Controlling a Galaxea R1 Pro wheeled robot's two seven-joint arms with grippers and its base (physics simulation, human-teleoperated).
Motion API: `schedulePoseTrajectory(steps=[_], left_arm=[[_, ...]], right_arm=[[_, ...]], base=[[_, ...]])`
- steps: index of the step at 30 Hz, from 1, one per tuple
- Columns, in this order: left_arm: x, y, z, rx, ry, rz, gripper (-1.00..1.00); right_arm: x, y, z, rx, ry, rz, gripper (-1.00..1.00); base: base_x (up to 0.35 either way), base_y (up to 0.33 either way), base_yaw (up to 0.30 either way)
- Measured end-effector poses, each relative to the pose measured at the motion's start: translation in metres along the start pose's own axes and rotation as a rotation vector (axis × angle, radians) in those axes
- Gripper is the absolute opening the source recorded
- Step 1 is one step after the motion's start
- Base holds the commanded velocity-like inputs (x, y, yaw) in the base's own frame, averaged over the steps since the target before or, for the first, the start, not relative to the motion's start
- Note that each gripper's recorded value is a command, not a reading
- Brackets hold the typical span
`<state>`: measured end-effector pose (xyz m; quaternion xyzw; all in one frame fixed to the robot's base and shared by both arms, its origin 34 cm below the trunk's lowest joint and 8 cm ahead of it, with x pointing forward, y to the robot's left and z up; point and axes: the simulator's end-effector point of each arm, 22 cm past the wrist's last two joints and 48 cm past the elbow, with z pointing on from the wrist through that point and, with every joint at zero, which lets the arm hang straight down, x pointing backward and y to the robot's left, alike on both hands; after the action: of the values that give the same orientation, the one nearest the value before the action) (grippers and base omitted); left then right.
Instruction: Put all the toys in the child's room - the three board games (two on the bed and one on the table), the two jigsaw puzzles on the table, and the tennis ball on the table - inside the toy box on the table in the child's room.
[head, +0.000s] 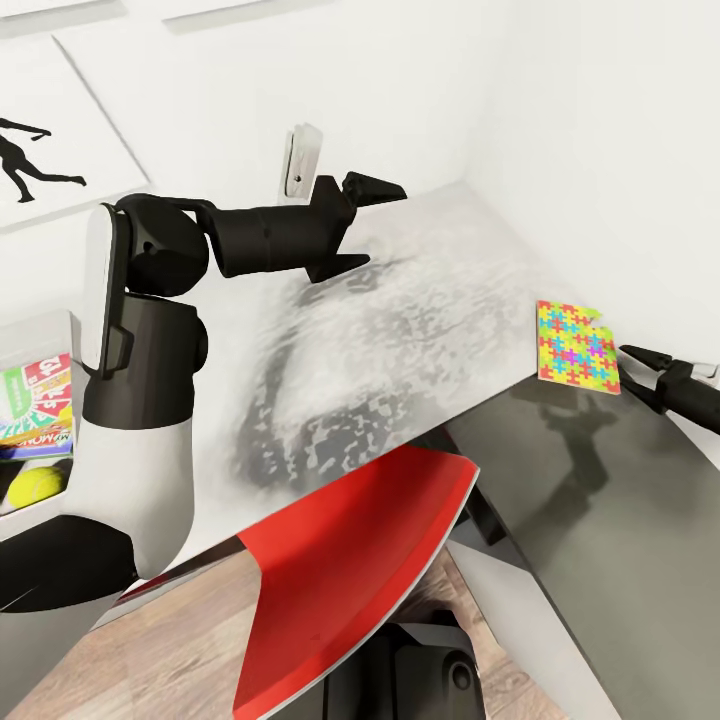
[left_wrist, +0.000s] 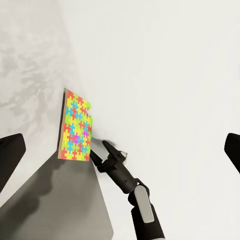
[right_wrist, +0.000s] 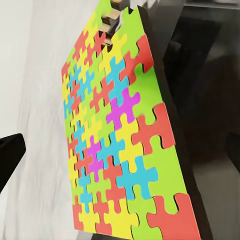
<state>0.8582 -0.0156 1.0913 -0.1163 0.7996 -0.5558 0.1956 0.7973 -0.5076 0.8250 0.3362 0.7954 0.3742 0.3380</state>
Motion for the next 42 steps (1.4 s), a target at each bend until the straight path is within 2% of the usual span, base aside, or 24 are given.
schedulePoseTrajectory(steps=[12, 24, 42], left_arm=[[0.000, 0.000, 0.000, -0.001, 0.000, 0.000, 1.00], [0.000, 0.001, 0.000, -0.002, 0.000, -0.001, 1.00], [0.000, 0.002, 0.000, -0.003, 0.000, -0.002, 1.00]], right_arm=[[0.001, -0.003, 0.000, 0.005, 0.000, 0.006, 1.00], [0.007, -0.028, -0.004, 0.046, -0.011, 0.051, 1.00], [0.007, -0.041, -0.006, 0.073, -0.033, 0.054, 1.00]], base=[[0.000, 0.000, 0.000], [0.000, 0.000, 0.000], [0.000, 0.000, 0.000]])
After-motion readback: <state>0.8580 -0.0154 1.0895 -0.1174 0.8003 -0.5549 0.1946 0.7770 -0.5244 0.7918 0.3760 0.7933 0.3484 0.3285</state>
